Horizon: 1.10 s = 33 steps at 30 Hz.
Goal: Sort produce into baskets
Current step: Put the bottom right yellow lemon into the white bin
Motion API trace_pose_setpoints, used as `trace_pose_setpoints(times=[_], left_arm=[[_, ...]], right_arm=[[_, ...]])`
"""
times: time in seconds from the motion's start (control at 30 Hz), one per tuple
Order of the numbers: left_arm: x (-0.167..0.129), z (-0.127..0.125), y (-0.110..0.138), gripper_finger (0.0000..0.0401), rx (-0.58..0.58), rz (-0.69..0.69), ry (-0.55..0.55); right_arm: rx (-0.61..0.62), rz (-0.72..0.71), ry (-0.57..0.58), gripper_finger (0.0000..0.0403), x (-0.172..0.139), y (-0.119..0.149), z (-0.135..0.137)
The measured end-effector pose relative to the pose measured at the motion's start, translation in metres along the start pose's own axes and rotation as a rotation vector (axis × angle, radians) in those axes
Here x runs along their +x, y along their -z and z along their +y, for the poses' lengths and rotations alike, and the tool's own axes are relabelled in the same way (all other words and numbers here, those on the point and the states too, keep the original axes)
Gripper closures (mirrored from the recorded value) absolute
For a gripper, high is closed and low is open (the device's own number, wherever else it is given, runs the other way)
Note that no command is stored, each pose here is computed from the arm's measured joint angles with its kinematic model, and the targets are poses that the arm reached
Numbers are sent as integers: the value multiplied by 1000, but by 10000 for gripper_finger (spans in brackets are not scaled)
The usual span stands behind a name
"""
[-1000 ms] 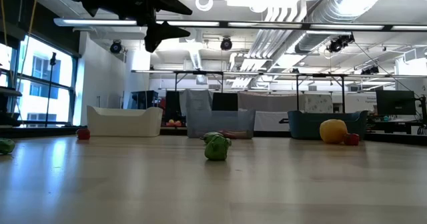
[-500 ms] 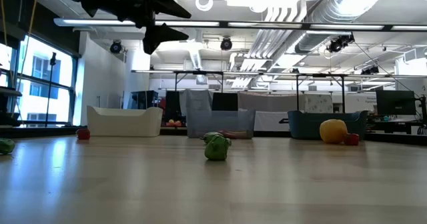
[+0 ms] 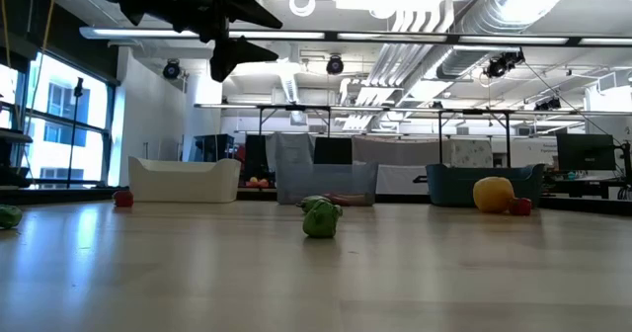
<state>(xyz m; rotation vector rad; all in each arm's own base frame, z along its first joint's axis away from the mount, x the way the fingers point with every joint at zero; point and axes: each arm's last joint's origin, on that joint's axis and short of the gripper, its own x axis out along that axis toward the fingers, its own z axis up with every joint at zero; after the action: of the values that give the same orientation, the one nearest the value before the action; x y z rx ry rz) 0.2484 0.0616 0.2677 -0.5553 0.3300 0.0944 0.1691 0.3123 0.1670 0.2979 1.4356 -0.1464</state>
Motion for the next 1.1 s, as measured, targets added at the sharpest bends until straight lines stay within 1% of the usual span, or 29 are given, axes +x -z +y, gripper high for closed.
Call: trace_pose_setpoints(times=[0.13,0.23,0.3,0.4,0.53,0.57,0.63,0.73,0.87,0.97,1.1], left_arm=[[0,0,0,179,-11,1,-1],[0,0,0,178,-11,1,-2],[0,0,0,179,-11,0,-2],[0,0,0,179,2,1,-2],[-1,3,-1,195,28,-4,-9],[-1,4,-2,202,26,-7,-12],[-2,6,-5,218,29,-23,-12],[-4,8,-12,247,55,-62,51],[-8,11,-22,287,78,-105,135],[-12,15,-29,316,96,-137,192],[-19,17,-39,351,73,-173,296]], right_arm=[[11,5,26,111,11,1,1],[53,0,32,113,13,-1,1],[91,-11,35,123,13,-2,0],[176,-12,49,163,13,-5,-1],[263,-17,53,257,13,-10,-3],[280,-24,52,266,12,-11,-3],[302,-52,53,266,10,-14,-5],[326,-109,38,266,-4,-22,-7],[359,-219,6,266,-32,-39,-18],[373,-313,-27,266,-57,-57,-32],[358,-438,-32,266,-87,-90,-58]])
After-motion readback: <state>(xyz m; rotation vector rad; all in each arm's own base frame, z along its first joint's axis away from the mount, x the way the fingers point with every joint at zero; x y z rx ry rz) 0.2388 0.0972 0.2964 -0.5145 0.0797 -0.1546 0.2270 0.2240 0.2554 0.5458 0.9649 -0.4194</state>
